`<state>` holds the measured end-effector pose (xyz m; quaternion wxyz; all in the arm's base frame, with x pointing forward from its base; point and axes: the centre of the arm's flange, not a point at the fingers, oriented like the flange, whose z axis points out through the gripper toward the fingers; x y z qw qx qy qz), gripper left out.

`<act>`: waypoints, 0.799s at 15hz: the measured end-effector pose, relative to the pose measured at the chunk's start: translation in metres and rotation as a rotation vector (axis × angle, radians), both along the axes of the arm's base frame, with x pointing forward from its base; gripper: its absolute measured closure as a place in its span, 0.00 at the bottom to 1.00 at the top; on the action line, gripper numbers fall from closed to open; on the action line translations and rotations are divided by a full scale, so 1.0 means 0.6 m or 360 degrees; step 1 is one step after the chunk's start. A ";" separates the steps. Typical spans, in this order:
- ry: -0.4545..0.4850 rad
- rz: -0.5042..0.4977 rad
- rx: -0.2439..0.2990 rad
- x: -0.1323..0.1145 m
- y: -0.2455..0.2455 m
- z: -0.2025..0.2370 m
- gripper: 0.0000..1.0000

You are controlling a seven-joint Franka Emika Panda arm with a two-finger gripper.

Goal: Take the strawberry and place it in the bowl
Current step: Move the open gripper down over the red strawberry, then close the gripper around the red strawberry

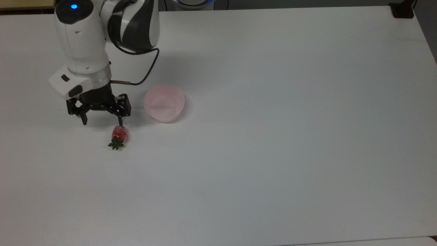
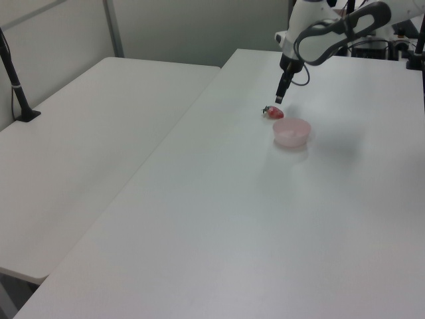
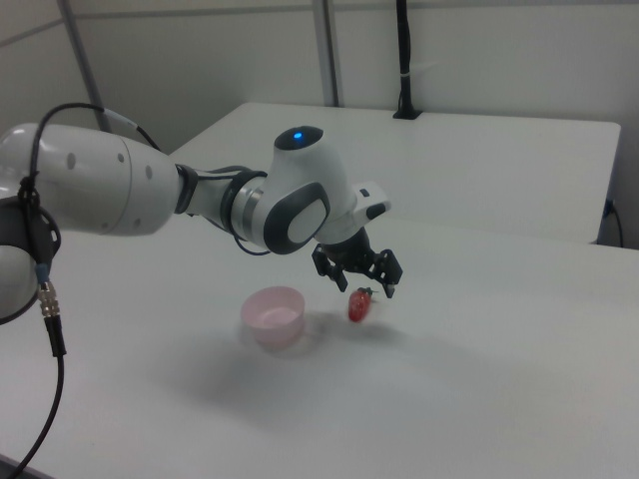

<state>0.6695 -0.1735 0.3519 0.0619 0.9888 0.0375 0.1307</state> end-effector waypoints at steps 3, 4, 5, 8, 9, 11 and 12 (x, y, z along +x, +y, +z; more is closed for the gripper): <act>-0.0032 -0.0046 0.0043 0.014 0.029 -0.035 0.00; -0.0048 -0.0054 0.0055 0.019 0.039 -0.044 0.00; -0.0057 -0.0058 0.0064 0.022 0.048 -0.053 0.02; -0.0039 -0.0064 0.0076 0.024 0.053 -0.076 0.26; -0.0034 -0.0065 0.0077 0.024 0.053 -0.080 0.41; -0.0037 -0.0071 0.0079 0.024 0.053 -0.079 0.59; -0.0040 -0.0082 0.0082 0.024 0.053 -0.078 0.59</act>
